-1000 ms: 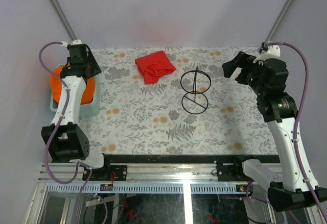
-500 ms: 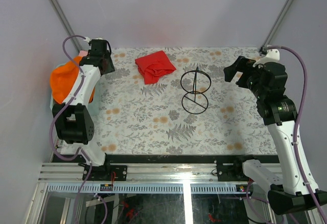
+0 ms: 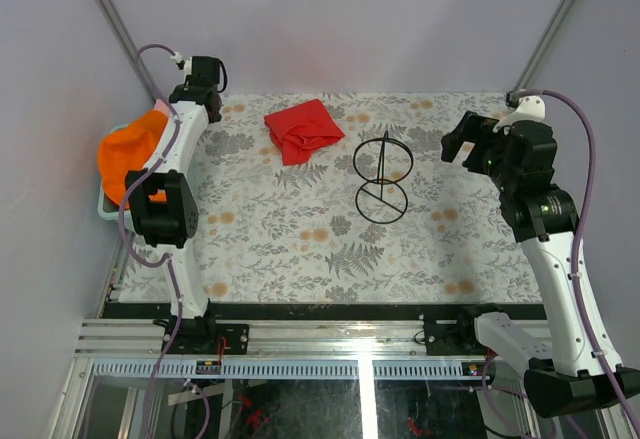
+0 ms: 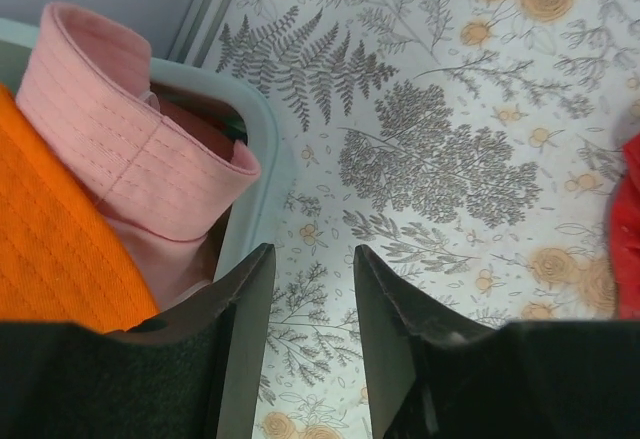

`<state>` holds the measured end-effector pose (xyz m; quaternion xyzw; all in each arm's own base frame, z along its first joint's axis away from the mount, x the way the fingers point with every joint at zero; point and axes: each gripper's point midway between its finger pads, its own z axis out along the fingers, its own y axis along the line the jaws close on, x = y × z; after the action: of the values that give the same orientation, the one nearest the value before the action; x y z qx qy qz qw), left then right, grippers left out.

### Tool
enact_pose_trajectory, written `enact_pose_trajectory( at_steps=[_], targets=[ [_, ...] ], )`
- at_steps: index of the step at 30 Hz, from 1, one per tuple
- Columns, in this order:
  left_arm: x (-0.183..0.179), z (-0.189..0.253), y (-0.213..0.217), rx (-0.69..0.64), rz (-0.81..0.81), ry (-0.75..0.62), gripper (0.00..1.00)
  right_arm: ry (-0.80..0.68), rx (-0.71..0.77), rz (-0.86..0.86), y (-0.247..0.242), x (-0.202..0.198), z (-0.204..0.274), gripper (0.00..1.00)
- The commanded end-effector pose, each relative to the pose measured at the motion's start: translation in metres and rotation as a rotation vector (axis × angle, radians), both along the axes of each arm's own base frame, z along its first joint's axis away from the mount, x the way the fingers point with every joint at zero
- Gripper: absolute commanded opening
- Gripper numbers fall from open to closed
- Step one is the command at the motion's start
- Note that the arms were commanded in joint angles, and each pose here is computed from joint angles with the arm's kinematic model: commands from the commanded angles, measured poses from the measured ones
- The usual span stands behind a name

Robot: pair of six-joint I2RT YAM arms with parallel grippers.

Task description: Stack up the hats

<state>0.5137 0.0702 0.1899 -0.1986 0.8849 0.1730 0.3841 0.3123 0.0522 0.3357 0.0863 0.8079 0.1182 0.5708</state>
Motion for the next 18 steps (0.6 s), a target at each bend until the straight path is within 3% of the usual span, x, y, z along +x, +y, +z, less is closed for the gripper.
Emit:
enact_pose_trajectory(
  at_steps=[1, 10, 13, 15, 18],
  targets=[
    [-0.013, -0.01, 0.017, 0.058, 0.059, 0.061, 0.36, -0.013, -0.044, -0.031, -0.007, 0.005, 0.001, 0.99],
    [-0.038, -0.028, 0.053, 0.066, 0.14, 0.1, 0.35, 0.01, -0.051, -0.038, -0.007, 0.017, -0.007, 0.99],
    [-0.037, -0.03, 0.064, 0.047, 0.163, 0.098, 0.4, 0.03, -0.041, -0.032, -0.004, 0.021, -0.016, 0.99],
    [-0.035, -0.031, 0.067, 0.047, 0.166, 0.1, 0.49, 0.037, -0.034, -0.028, -0.002, 0.023, -0.019, 0.99],
    [-0.034, -0.028, 0.064, 0.034, 0.16, 0.093, 0.49, 0.045, -0.032, -0.029, -0.002, 0.026, -0.021, 0.99]
  ],
)
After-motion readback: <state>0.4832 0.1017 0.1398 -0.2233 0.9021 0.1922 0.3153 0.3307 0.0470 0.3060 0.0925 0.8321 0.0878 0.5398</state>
